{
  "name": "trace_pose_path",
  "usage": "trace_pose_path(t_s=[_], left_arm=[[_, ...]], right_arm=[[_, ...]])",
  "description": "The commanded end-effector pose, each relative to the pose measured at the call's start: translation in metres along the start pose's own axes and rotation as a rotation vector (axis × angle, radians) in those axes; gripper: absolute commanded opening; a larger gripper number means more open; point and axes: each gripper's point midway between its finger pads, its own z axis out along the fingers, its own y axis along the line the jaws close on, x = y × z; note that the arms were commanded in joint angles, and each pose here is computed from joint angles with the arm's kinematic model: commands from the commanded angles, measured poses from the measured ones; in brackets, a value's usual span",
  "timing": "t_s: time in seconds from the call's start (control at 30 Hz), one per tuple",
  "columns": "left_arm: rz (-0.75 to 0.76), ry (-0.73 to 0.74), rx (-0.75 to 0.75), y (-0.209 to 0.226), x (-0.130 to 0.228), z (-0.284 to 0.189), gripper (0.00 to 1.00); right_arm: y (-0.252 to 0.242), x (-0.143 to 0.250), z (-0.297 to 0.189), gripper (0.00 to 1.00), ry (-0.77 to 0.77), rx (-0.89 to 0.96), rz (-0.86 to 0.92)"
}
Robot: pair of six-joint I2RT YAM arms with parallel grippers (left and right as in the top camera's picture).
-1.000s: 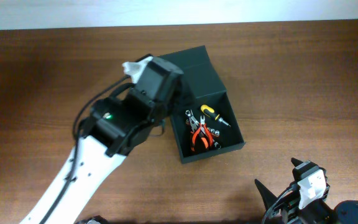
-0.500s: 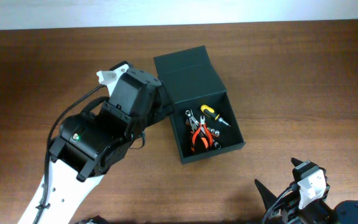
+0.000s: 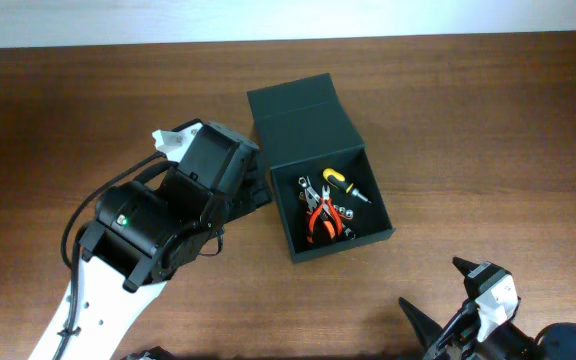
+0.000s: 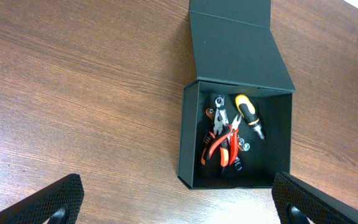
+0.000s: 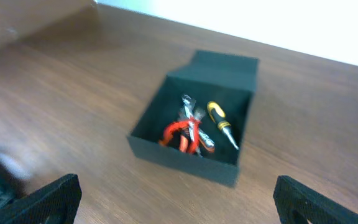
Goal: Pack container
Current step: 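Withdraw the left gripper from the box and raise the right arm, then push the box lid flap down with both grippers from either side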
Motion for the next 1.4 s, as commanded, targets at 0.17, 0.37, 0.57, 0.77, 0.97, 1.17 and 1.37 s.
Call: trace_pose_path(t_s=[0.17, 0.37, 0.57, 0.77, 0.97, 1.17, 1.37], left_arm=[[0.007, -0.004, 0.022, -0.004, -0.002, -0.002, 0.99], [-0.068, 0.008, 0.065, -0.004, -0.015, 0.001, 1.00], [-0.208, -0.032, 0.086, 0.014, -0.050, 0.007, 0.90], [-0.291, -0.089, 0.098, 0.032, -0.088, 0.018, 0.53], [-0.341, -0.090, 0.052, 0.041, -0.111, 0.052, 0.02], [-0.378, -0.066, 0.019, 0.039, -0.124, 0.097, 0.02], [-0.409, -0.008, -0.015, 0.037, -0.122, 0.139, 0.02]], right_arm=[[0.000, -0.047, 0.002, 0.99, -0.157, -0.020, 0.075], [-0.027, -0.065, 0.041, 0.99, -0.029, 0.060, 0.246], [-0.045, -0.112, 0.091, 0.99, 0.089, 0.061, 0.135], [-0.071, -0.166, 0.139, 0.99, 0.080, 0.095, -0.090], [-0.124, -0.180, 0.188, 0.65, 0.127, 0.231, -0.065], [-0.187, -0.142, 0.224, 0.04, 0.228, 0.315, 0.188], [-0.213, -0.084, 0.248, 0.04, 0.362, 0.221, 0.435]])
